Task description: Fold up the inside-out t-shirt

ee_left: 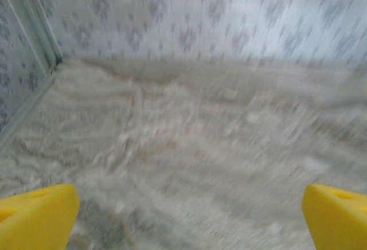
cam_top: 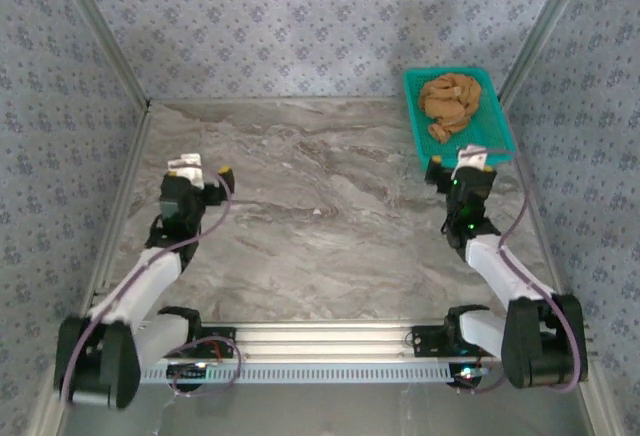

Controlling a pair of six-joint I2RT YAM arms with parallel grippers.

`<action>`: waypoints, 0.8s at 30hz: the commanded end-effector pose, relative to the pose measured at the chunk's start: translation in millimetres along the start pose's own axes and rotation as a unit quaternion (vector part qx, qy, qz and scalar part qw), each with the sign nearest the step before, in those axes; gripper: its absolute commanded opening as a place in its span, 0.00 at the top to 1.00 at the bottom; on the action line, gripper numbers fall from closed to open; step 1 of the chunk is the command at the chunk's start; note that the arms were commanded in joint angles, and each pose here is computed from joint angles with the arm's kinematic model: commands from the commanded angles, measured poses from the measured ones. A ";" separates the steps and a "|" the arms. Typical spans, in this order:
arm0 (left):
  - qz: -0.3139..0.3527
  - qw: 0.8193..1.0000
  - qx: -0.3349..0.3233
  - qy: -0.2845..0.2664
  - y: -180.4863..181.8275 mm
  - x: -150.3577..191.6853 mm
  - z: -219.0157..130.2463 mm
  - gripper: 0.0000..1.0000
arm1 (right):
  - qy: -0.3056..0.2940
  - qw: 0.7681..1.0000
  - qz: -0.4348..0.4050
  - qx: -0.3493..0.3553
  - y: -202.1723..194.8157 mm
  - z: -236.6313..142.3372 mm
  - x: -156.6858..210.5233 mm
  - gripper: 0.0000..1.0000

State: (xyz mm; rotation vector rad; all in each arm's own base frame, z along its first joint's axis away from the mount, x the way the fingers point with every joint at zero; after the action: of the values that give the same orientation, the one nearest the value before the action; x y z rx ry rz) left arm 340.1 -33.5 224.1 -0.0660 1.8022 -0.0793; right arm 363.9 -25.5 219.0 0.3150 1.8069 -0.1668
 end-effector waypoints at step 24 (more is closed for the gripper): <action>-0.183 0.979 -0.091 0.010 40.9 79.9 -59.9 0.00 | 0.219 0.869 0.424 0.130 71.5 209.8 2.1 0.22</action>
State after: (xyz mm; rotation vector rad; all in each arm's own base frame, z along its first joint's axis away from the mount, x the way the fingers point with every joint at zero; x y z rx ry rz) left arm 260.4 2.1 153.0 -0.5238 1.8172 -0.1648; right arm 572.8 0.5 185.9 1.2302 1.9461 0.3533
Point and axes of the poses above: each hand's point on the last joint's axis, 136 mm out from that joint toward the fingers, its own z axis out along the fingers, its own y axis along the line the jaws close on, x = y × z, the point moved 1 cm from there along -z, back along the fingers, and after that the axes turned 1 degree about z, right-handed, at the moved point
